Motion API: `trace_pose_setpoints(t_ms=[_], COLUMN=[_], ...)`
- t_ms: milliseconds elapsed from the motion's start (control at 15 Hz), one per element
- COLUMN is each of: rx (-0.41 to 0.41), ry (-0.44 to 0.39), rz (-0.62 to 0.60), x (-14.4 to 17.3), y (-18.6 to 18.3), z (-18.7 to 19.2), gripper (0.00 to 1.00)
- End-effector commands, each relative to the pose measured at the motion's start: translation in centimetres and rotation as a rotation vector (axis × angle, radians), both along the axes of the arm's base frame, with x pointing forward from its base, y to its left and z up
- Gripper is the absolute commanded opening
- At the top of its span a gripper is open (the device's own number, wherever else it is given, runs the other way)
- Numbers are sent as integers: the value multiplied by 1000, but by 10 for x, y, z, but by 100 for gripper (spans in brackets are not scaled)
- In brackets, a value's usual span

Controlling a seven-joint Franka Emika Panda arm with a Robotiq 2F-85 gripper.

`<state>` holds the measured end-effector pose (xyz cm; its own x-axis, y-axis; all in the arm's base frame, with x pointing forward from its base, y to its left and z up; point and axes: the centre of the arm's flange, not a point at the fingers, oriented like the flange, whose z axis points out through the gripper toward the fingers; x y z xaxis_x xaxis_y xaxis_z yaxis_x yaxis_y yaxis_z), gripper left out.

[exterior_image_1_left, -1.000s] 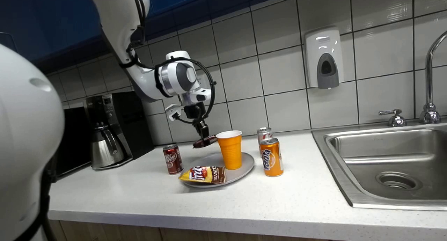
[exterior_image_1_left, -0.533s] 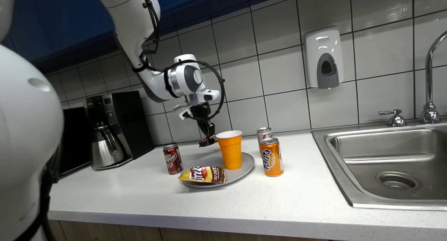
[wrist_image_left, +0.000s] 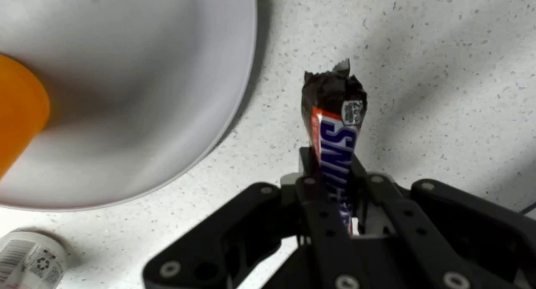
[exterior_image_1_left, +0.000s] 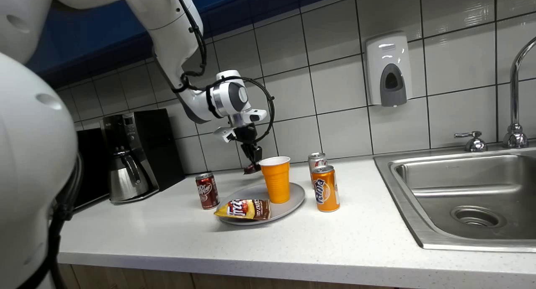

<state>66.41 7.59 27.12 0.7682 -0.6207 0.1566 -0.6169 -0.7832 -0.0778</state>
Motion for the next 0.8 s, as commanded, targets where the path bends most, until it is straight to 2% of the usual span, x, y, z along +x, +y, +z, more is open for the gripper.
trace_pose_setpoints(t_ms=[0,600,667,733], rx=[-11,-16,-18,-19], ry=[32,82,86,88], rz=[6,5,5,5], x=[32,48,48,48], y=[7,9,9,9], z=[-5,-29,-30,-30], gripper=[4,4,43,44])
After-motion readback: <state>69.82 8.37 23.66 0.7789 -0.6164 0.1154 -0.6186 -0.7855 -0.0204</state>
